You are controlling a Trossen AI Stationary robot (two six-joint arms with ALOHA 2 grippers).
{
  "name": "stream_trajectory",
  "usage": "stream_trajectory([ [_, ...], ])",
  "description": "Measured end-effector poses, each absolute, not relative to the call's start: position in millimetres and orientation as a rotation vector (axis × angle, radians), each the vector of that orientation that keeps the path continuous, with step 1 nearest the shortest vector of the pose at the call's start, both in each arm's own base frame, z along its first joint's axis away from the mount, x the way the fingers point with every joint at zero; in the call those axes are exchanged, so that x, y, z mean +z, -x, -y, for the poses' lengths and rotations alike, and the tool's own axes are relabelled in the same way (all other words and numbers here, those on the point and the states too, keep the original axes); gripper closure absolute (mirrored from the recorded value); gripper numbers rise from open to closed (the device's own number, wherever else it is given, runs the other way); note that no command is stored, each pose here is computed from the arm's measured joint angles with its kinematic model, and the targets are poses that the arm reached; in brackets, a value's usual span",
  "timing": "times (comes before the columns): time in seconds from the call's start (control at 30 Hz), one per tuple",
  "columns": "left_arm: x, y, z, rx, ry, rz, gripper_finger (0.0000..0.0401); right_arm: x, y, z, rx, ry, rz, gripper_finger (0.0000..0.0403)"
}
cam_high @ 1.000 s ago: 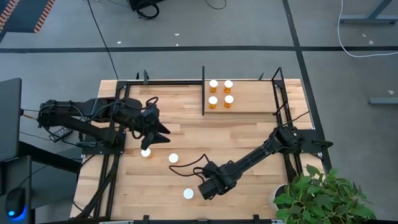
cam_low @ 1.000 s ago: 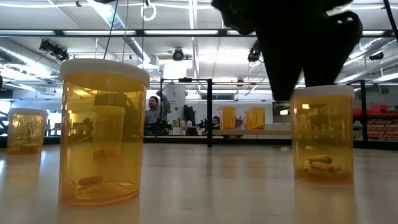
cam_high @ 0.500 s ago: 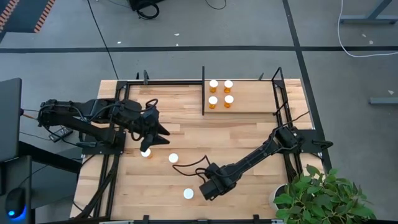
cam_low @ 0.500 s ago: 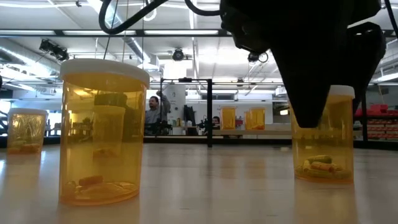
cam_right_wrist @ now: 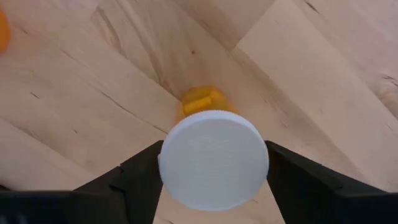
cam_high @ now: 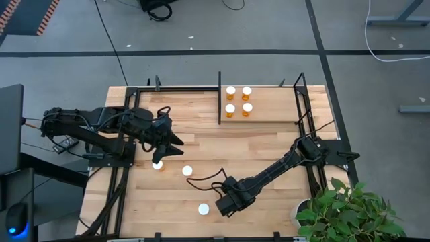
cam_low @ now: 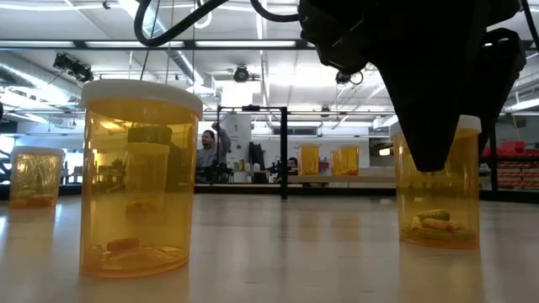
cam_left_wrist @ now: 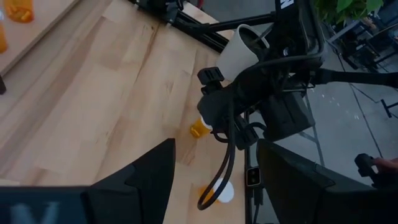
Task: Pick and place medicine bottles onto shelf by color
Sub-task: Put the orange pill bottle on the shelf
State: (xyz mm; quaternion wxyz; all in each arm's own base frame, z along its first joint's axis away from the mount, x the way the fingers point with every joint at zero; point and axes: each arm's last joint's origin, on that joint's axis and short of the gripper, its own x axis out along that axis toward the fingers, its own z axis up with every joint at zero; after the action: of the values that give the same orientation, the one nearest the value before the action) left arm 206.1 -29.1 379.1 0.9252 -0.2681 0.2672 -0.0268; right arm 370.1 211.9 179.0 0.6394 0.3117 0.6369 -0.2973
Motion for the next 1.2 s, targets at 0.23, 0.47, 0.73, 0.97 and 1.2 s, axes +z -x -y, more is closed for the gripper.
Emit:
stream_trajectory([
  [0.23, 379.0, -206.0, 29.0, -0.058, 0.537, -0.549, 0.017, 179.0, -370.0, -211.8, -0.673, -0.705, -1.455, 0.0169],
  [0.47, 379.0, -206.0, 29.0, -0.06, 0.531, -0.549, 0.017, 179.1, -370.7, -210.6, -0.676, -0.708, -1.455, 0.0178],
  [0.73, 379.0, -206.1, 29.1, -0.057, 0.543, -0.549, 0.017, 184.0, -374.6, -200.7, -0.672, -0.714, -1.452, 0.0177],
  [0.97, 379.0, -206.1, 29.1, -0.054, 0.554, -0.55, 0.017, 213.4, -373.9, -171.5, -0.688, -0.714, -1.426, 0.0177],
  [1.2, 378.9, -206.1, 29.0, -0.053, 0.555, -0.551, 0.017, 254.9, -366.0, -131.0, -0.736, -0.731, -1.353, 0.0177],
])
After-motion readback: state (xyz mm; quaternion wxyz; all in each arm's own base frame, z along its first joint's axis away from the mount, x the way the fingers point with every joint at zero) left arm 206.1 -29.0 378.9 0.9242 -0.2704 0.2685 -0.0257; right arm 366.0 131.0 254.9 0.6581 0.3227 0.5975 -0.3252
